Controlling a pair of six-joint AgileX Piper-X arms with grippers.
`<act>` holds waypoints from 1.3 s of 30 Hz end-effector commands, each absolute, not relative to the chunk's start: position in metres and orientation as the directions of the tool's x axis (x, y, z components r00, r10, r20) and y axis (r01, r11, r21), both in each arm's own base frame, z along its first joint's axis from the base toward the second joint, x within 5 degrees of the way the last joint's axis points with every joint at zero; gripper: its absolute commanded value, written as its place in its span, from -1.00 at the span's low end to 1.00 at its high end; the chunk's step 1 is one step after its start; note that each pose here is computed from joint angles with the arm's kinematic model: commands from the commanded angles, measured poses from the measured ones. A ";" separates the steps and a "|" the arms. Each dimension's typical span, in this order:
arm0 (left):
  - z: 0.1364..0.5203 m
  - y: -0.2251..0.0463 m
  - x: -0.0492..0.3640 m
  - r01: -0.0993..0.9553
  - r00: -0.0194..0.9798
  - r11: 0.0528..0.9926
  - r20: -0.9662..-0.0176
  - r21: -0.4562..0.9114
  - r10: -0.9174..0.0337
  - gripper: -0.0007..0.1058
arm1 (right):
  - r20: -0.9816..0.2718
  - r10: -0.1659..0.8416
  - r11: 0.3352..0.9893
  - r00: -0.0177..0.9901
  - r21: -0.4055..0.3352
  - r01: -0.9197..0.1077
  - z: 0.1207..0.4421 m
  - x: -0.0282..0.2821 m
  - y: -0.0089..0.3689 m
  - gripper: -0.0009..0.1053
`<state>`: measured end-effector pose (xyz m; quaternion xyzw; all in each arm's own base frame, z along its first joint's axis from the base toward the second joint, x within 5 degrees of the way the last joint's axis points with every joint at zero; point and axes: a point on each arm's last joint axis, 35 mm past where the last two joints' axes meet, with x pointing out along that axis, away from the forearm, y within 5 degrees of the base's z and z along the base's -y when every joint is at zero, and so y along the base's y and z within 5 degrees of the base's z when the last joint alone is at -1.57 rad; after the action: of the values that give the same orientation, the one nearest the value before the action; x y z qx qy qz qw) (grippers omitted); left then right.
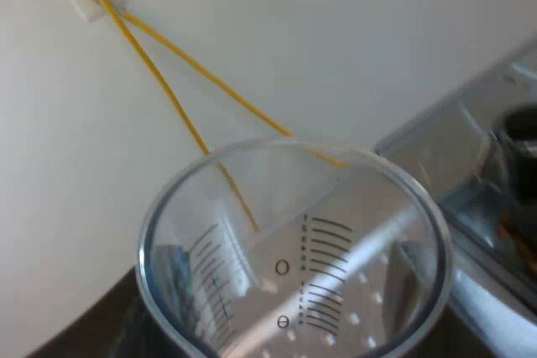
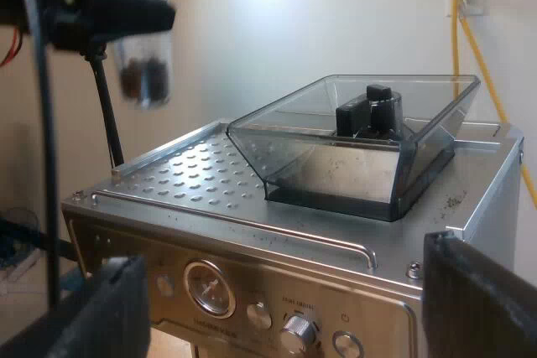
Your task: Pour the beans into the coffee machine
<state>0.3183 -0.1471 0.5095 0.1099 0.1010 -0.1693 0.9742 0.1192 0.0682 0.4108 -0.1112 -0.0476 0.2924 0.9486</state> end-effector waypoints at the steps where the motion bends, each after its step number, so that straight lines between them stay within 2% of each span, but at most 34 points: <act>1: 0.515 -0.153 0.323 0.342 0.930 0.922 -0.207 0.182 -0.304 -0.46 | 0.057 0.564 0.806 0.824 -0.252 -0.535 0.417 0.117 0.067 0.31; 6: 0.514 -0.174 0.335 0.350 0.930 0.905 -0.205 0.240 -0.305 -0.46 | 0.057 0.564 0.806 0.824 -0.252 -0.535 0.417 0.117 0.067 0.31; 9: 0.512 -0.182 0.343 0.323 0.941 0.900 -0.206 0.293 -0.270 -0.46 | 0.057 0.564 0.806 0.824 -0.252 -0.535 0.417 0.117 0.067 0.31; 14: 0.508 -0.188 0.354 0.309 0.946 0.889 -0.208 0.337 -0.250 -0.46 | 0.057 0.564 0.806 0.824 -0.252 -0.535 0.417 0.117 0.067 0.31; 21: 0.505 -0.194 0.367 0.283 0.958 0.830 -0.190 0.481 -0.216 -0.46 | 0.057 0.564 0.806 0.824 -0.252 -0.535 0.417 0.117 0.067 0.31; 25: 0.507 -0.194 0.367 0.274 0.961 0.827 -0.169 0.491 -0.218 -0.46 | 0.057 0.564 0.806 0.824 -0.252 -0.535 0.417 0.117 0.067 0.31; 30: 0.510 -0.194 0.368 0.261 0.965 0.741 -0.146 0.618 -0.218 -0.46 | 0.057 0.564 0.806 0.824 -0.252 -0.535 0.417 0.117 0.067 0.31; 33: 0.510 -0.194 0.368 0.254 0.965 0.649 -0.144 0.717 -0.218 -0.46 | 0.055 0.565 0.806 0.824 -0.252 -0.536 0.417 0.117 0.067 0.31; 39: 0.505 -0.198 0.371 0.266 0.961 0.624 -0.156 0.735 -0.227 -0.46 | 0.055 0.565 0.806 0.824 -0.250 -0.536 0.417 0.117 0.067 0.31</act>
<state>0.3725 -0.1963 0.4996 0.4132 0.0364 -0.1423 0.8987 0.1192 0.0682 0.4108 -0.1112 -0.0476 0.2924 0.9486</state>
